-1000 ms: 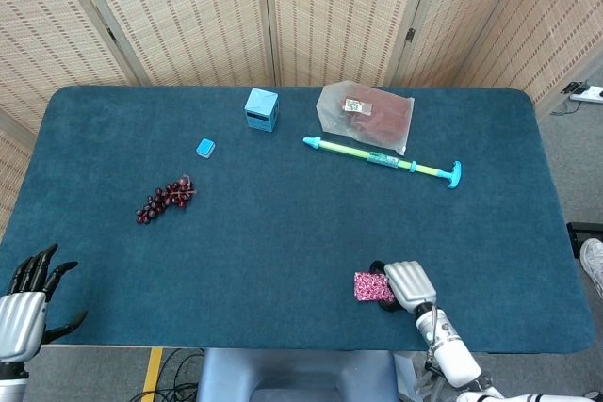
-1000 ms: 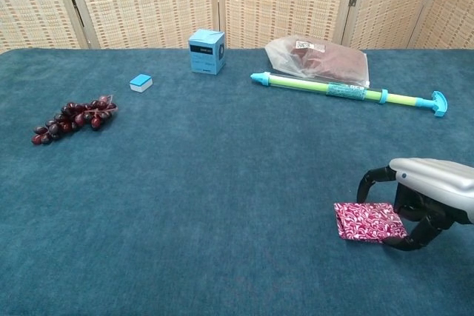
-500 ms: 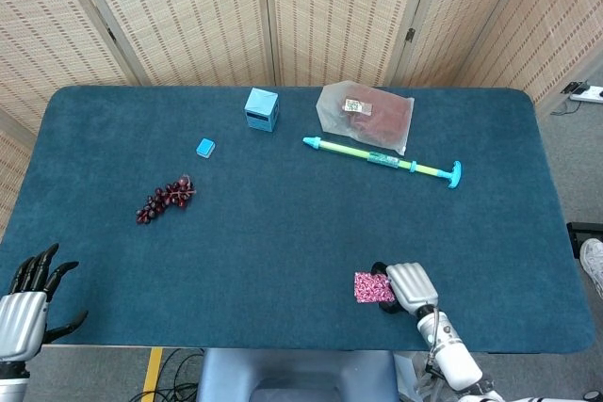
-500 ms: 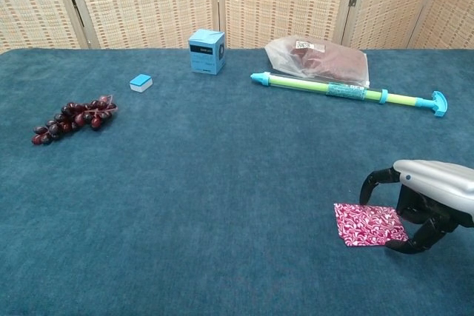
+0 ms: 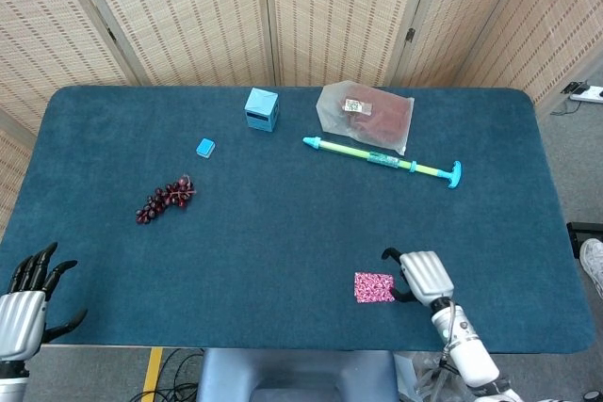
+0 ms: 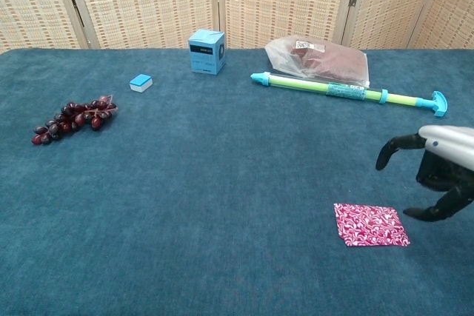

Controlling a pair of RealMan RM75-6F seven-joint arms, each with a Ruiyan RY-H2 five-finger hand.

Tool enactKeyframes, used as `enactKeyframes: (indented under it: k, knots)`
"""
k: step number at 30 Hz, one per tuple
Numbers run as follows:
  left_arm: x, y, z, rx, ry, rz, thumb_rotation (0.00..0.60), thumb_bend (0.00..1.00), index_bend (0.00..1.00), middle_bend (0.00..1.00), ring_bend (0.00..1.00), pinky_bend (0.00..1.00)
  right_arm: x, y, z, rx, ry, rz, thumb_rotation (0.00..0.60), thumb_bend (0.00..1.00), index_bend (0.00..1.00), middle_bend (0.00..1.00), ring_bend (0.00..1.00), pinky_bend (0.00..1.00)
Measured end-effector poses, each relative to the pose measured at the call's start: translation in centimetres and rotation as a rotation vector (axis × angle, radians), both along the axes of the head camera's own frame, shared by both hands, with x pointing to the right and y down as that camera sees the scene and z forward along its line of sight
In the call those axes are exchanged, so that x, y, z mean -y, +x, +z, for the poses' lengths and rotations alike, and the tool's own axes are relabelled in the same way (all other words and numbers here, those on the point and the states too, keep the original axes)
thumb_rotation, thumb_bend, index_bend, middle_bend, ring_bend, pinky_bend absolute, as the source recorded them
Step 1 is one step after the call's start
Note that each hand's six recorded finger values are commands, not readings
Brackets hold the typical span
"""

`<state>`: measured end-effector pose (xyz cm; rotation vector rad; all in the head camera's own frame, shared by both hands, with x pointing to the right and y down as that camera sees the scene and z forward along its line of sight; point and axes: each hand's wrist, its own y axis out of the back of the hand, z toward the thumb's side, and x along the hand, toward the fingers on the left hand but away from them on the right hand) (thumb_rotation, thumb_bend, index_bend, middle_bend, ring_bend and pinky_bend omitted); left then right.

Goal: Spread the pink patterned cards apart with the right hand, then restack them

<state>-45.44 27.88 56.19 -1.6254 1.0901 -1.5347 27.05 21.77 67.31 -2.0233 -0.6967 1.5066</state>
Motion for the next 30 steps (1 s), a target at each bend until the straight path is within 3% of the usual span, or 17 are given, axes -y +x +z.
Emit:
enactKeyframes:
  k: [4, 7, 12, 17, 19, 24, 30]
  knots:
    - [0.2, 0.3, 0.0, -0.001, 0.007, 0.005, 0.600, 0.23, 0.24, 0.03, 0.02, 0.09, 1.3, 1.8, -2.0, -0.004, 0.095, 0.004, 0.600, 0.29, 0.30, 0.91, 0.96, 0.98]
    - [0.3, 0.6, -0.1, -0.001, 0.013, 0.010, 0.600, 0.23, 0.24, 0.03, 0.02, 0.09, 2.1, 3.5, -3.5, -0.005, 0.166, 0.016, 0.600, 0.31, 0.30, 0.80, 0.81, 0.89]
    - [0.6, 1.2, -0.2, 0.001, 0.024, 0.016, 0.600, 0.23, 0.24, 0.03, 0.02, 0.09, 2.8, 6.1, -5.5, -0.001, 0.248, 0.038, 0.600, 0.31, 0.27, 0.51, 0.48, 0.62]
    - [0.7, 1.9, -0.3, -0.003, 0.030, 0.023, 0.600, 0.23, 0.24, 0.03, 0.02, 0.09, 2.7, 8.5, -7.2, -0.011, 0.310, 0.030, 0.600, 0.31, 0.11, 0.19, 0.14, 0.24]
    - [0.7, 2.1, -0.3, -0.004, 0.036, 0.024, 0.600, 0.23, 0.24, 0.03, 0.02, 0.09, 2.5, 9.3, -7.8, -0.016, 0.330, 0.029, 0.600, 0.31, 0.05, 0.13, 0.07, 0.15]
    - [0.7, 2.8, -0.6, -0.007, 0.050, 0.033, 0.600, 0.23, 0.24, 0.03, 0.02, 0.09, 1.6, 10.9, -9.3, -0.031, 0.367, 0.033, 0.600, 0.31, 0.00, 0.05, 0.00, 0.06]
    - [0.7, 3.3, -1.0, -0.008, 0.067, 0.031, 0.600, 0.23, 0.23, 0.03, 0.02, 0.09, -0.3, 12.9, -11.2, -0.037, 0.379, 0.072, 0.600, 0.31, 0.00, 0.02, 0.00, 0.00]
